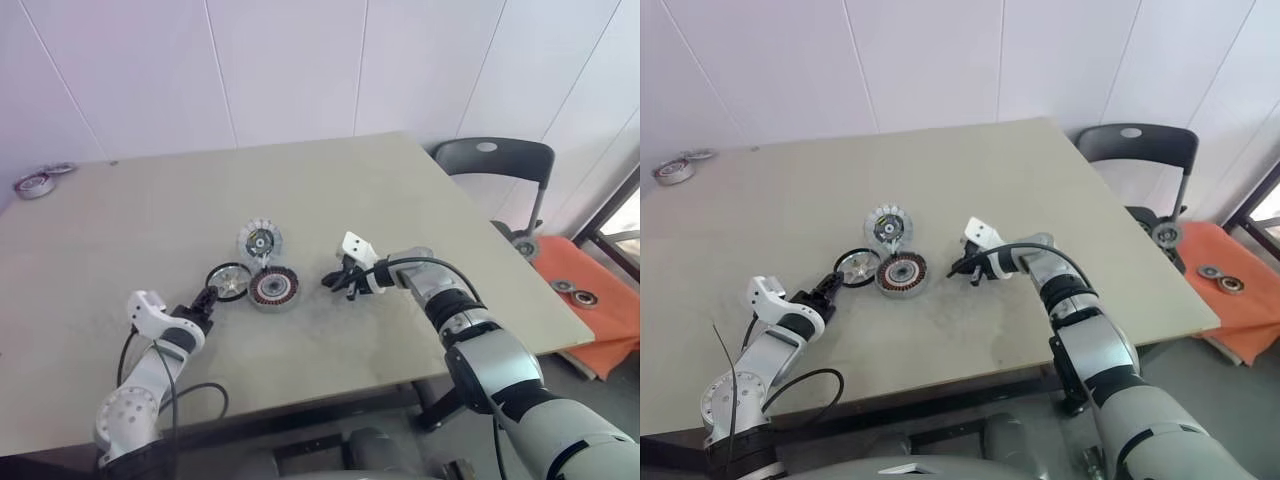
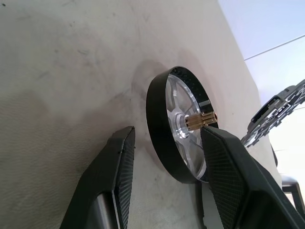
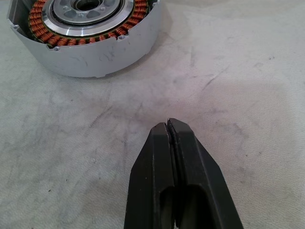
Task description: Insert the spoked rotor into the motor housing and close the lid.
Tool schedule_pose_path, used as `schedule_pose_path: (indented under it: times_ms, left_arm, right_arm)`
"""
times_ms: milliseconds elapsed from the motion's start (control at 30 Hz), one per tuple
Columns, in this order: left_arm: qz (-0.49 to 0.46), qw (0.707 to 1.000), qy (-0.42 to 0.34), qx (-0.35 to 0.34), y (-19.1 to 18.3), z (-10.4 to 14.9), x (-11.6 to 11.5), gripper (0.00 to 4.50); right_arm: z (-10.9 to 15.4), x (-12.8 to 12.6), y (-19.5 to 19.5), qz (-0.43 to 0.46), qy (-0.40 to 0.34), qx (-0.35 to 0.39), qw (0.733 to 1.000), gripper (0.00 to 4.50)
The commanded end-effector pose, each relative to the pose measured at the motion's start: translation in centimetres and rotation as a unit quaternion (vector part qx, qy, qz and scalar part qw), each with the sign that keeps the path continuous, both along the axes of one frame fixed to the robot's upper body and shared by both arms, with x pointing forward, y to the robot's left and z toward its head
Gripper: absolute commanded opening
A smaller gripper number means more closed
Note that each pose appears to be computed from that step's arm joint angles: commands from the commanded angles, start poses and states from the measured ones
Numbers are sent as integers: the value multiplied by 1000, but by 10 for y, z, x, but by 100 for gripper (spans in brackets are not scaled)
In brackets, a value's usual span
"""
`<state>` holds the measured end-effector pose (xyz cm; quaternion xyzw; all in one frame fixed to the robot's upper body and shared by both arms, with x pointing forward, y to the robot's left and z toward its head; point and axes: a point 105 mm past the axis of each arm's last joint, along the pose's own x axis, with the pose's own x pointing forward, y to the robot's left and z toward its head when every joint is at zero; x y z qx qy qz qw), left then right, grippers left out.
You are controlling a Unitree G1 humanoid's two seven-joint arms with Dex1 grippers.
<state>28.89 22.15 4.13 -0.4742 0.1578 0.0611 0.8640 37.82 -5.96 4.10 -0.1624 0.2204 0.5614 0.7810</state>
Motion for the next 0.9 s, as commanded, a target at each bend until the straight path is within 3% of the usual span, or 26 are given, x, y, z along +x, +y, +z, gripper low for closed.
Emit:
schedule_pose_path:
  times_ms: [33,400,500,667,900]
  left_arm:
    - [-3,1000,0,-3,-6,-1,9,231]
    - [-16,1000,4,5,-10,-4,14,231]
    - [-17,1000,4,10,-10,-4,14,176]
    - [-15,1000,2,13,-10,-3,14,16]
    - [-22,1000,-10,11,-12,2,15,1]
  right_arm:
    - [8,4,2,4,-20,3,1000,0]
    - [9,5,0,0,-24,1,1000,0]
    - [9,5,1,0,-25,2,1000,0]
    - [9,5,1,0,-26,2,1000,0]
    - [10,6,2,2,-27,1,1000,0]
